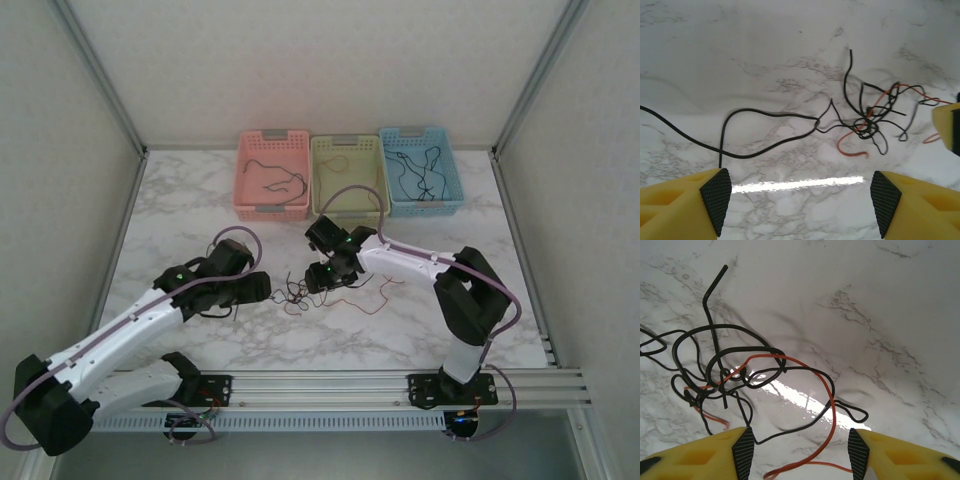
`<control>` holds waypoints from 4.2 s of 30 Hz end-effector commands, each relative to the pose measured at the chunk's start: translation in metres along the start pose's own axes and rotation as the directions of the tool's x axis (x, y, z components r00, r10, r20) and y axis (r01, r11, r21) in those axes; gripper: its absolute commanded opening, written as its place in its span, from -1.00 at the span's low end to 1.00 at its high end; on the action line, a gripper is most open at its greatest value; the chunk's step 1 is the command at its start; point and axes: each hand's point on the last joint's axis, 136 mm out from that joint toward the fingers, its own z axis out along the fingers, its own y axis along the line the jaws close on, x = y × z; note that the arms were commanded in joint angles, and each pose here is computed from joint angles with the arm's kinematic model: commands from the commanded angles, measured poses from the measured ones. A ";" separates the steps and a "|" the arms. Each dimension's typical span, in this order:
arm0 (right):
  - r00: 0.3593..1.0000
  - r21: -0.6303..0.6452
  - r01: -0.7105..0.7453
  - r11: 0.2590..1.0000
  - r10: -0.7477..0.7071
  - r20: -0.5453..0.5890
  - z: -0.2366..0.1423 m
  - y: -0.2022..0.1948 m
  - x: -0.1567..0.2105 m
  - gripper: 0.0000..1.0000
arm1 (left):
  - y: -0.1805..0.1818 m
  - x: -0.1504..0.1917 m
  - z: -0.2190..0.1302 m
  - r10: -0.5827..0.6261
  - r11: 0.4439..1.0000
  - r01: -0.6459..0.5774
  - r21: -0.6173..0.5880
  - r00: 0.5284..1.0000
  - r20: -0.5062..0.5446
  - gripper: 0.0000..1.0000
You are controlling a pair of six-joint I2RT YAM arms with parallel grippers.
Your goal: Untangle the cables
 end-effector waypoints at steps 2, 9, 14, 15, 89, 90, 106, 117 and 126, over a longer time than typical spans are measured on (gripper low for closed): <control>1.000 0.040 -0.004 0.999 0.004 0.000 0.003 -0.001 -0.004 -0.05 | 0.004 -0.022 0.008 0.121 0.984 -0.118 -0.131 0.992 0.020 0.53; 1.000 0.058 -0.004 0.998 0.004 0.004 0.002 -0.005 -0.002 -0.77 | -0.007 -0.034 0.012 0.232 0.963 -0.230 -0.140 0.973 -0.003 0.53; 0.999 0.088 0.018 0.996 -0.021 0.037 -0.014 -0.011 -0.003 -1.00 | -0.027 -0.029 0.005 0.407 0.911 -0.411 -0.039 0.910 -0.077 0.51; 0.999 0.096 0.023 0.995 -0.027 0.041 -0.015 -0.012 -0.004 -1.00 | -0.032 -0.028 0.002 0.456 0.888 -0.459 -0.013 0.885 -0.090 0.51; 0.468 0.183 -0.828 0.530 0.474 0.746 -0.273 -0.313 0.042 -1.00 | 0.168 -0.091 -0.100 -0.053 0.823 0.221 -0.523 0.947 0.316 -1.00; 0.451 0.141 -0.827 0.544 0.493 0.744 -0.272 -0.314 0.038 -1.00 | 0.166 -0.091 -0.098 -0.061 0.837 0.221 -0.501 0.947 0.315 -1.00; 0.565 -0.229 -0.518 0.825 0.530 0.632 -0.261 -0.207 -0.024 -1.00 | 0.027 -0.090 -0.061 0.123 0.992 -0.129 0.016 0.973 0.194 -0.89; 0.608 -0.252 -0.480 0.840 0.526 0.595 -0.251 -0.195 -0.027 -1.00 | -0.072 -0.130 -0.147 0.113 0.893 -0.247 0.376 0.932 0.344 -1.00; 0.617 -0.222 -0.506 0.834 0.529 0.582 -0.236 -0.200 -0.012 -1.00 | -0.179 -0.225 -0.237 -0.018 0.734 -0.371 0.569 0.827 0.562 -1.00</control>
